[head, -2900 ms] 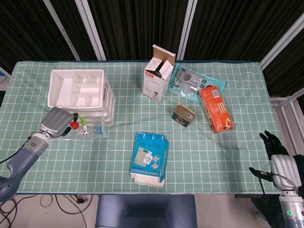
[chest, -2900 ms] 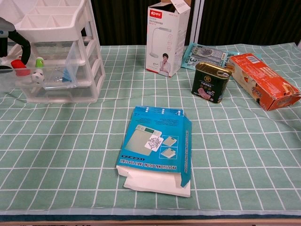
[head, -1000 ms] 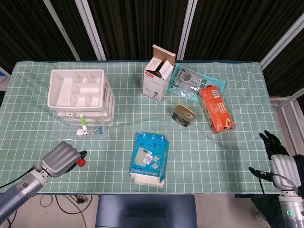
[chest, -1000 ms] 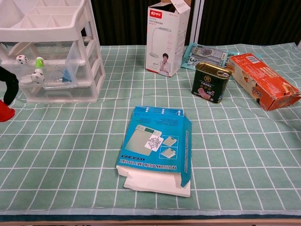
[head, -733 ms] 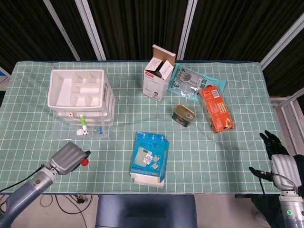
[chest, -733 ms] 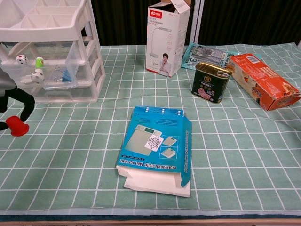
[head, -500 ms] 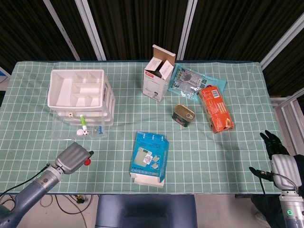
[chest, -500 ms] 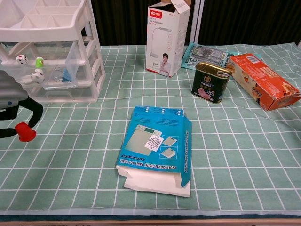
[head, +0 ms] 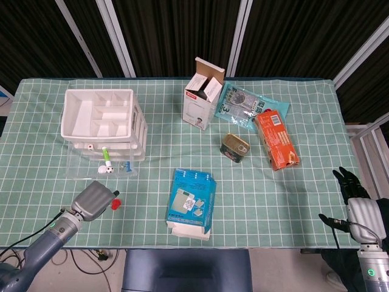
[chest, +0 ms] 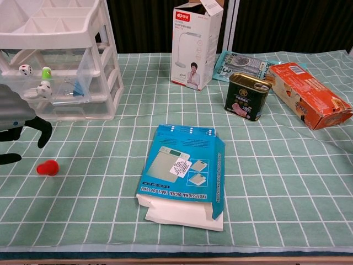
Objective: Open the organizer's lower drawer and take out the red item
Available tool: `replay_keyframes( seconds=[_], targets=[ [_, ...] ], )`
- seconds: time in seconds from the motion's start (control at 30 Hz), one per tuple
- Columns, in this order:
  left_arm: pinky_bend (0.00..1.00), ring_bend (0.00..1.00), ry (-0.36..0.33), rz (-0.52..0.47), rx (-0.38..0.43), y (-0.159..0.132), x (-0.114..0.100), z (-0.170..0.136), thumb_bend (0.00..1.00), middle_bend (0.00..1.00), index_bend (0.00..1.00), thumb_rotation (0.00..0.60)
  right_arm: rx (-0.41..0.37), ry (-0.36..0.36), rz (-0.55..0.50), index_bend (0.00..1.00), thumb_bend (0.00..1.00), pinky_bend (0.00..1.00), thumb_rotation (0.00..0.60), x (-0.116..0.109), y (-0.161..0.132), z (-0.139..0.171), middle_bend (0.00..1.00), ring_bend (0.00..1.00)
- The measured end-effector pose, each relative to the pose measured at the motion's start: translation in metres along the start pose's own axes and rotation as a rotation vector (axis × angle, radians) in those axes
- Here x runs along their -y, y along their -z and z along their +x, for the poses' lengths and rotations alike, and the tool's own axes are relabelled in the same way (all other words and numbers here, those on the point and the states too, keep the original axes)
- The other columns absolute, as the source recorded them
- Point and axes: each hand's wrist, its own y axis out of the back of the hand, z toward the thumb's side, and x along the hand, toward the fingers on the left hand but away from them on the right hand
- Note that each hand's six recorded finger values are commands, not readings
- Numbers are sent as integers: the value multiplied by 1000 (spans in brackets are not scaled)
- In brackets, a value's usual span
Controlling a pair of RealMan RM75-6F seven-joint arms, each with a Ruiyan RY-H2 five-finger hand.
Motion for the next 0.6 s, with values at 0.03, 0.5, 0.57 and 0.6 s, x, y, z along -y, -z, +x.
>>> replay_keyframes(
  seconds=[0.03,0.5,0.57,0.6],
  targets=[
    [1000,1000,2,-1,-1,0,1,0,316,1000,398,600,0,0,0,0,77,224,600,0,0,0,0,0],
    [785,674,-102,-66,-31,2,-18,-17,272,670,268,600,4,1,4,0,78,223,600,0,1,0,0,0],
    [671,535,-143,-85,-41,3,-23,-24,263,500,211,600,6,2,5,0,78,223,600,0,1,0,0,0],
    [591,443,-172,-99,-49,4,-26,-30,255,406,173,600,7,2,5,0,78,223,600,0,1,0,0,0]
  ],
)
